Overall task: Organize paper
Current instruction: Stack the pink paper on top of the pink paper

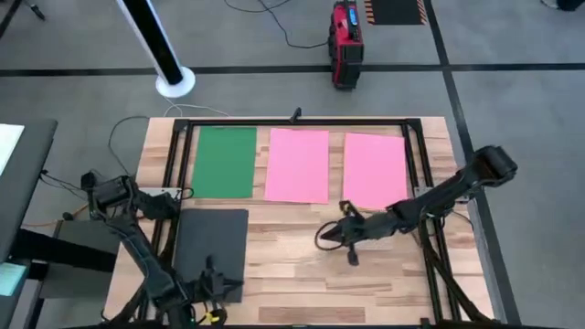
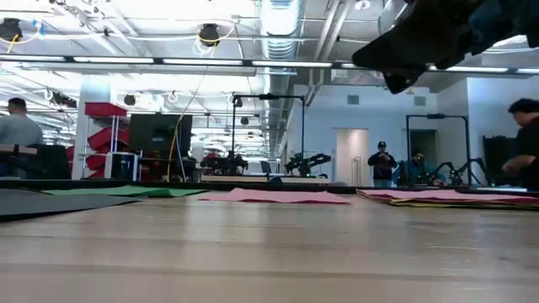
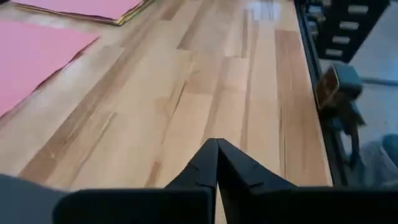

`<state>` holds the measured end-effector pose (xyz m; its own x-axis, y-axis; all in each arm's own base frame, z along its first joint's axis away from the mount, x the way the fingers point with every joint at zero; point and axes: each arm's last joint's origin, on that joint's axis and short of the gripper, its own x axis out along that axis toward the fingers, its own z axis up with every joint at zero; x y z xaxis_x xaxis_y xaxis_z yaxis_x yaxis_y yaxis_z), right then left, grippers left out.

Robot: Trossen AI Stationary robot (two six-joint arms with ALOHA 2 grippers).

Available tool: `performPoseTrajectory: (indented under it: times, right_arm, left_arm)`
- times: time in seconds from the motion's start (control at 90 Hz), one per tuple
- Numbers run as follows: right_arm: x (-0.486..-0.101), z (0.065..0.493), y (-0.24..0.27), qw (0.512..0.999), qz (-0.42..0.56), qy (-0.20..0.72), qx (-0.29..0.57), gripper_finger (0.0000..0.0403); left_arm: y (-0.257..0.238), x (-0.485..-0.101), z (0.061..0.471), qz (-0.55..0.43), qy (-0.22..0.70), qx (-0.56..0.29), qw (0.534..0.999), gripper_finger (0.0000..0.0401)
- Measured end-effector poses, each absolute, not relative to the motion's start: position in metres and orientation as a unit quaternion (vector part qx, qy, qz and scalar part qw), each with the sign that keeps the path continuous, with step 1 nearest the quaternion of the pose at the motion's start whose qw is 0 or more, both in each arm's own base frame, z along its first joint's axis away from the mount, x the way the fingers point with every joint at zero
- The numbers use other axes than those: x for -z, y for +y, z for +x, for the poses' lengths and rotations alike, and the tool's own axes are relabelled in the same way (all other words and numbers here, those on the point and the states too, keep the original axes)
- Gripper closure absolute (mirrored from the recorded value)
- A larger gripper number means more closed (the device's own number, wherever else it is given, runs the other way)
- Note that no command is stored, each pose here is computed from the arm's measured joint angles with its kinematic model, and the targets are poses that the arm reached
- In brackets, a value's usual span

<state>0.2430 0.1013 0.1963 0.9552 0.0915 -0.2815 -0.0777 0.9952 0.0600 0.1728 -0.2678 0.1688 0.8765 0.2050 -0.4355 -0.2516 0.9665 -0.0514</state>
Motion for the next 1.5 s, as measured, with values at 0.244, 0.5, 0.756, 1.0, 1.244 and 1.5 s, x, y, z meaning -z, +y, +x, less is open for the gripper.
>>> performPoseTrajectory:
  times: [0.244, 0.5, 0.756, 1.0, 1.244, 1.5]
  right_arm:
    - [-0.205, 0.216, 0.088, 0.993, 0.015, 0.111, -0.026, 0.0403]
    - [-0.200, 0.191, 0.075, 0.995, 0.020, 0.094, -0.007, 0.0403]
    - [-0.189, 0.167, 0.062, 0.995, 0.031, 0.100, 0.007, 0.0403]
    - [-0.192, 0.161, 0.049, 0.993, 0.044, 0.104, 0.038, 0.0403]
    - [-0.194, 0.155, 0.047, 0.992, 0.040, 0.107, 0.047, 0.0403]
    - [-0.204, 0.141, 0.051, 0.994, 0.033, 0.073, 0.070, 0.0403]
  left_arm:
    - [-0.240, -0.159, 0.206, -0.065, 0.199, -0.064, 0.976, 0.0401]
    - [-0.172, -0.164, 0.244, -0.099, 0.103, 0.063, 0.988, 0.0401]
    - [-0.115, -0.169, 0.274, -0.089, 0.087, 0.080, 0.989, 0.0401]
    - [-0.059, -0.170, 0.292, -0.109, 0.089, 0.069, 0.988, 0.0401]
    - [-0.017, -0.176, 0.298, -0.117, 0.056, 0.070, 0.989, 0.0401]
    - [-0.008, -0.184, 0.299, -0.075, 0.006, 0.022, 0.997, 0.0401]
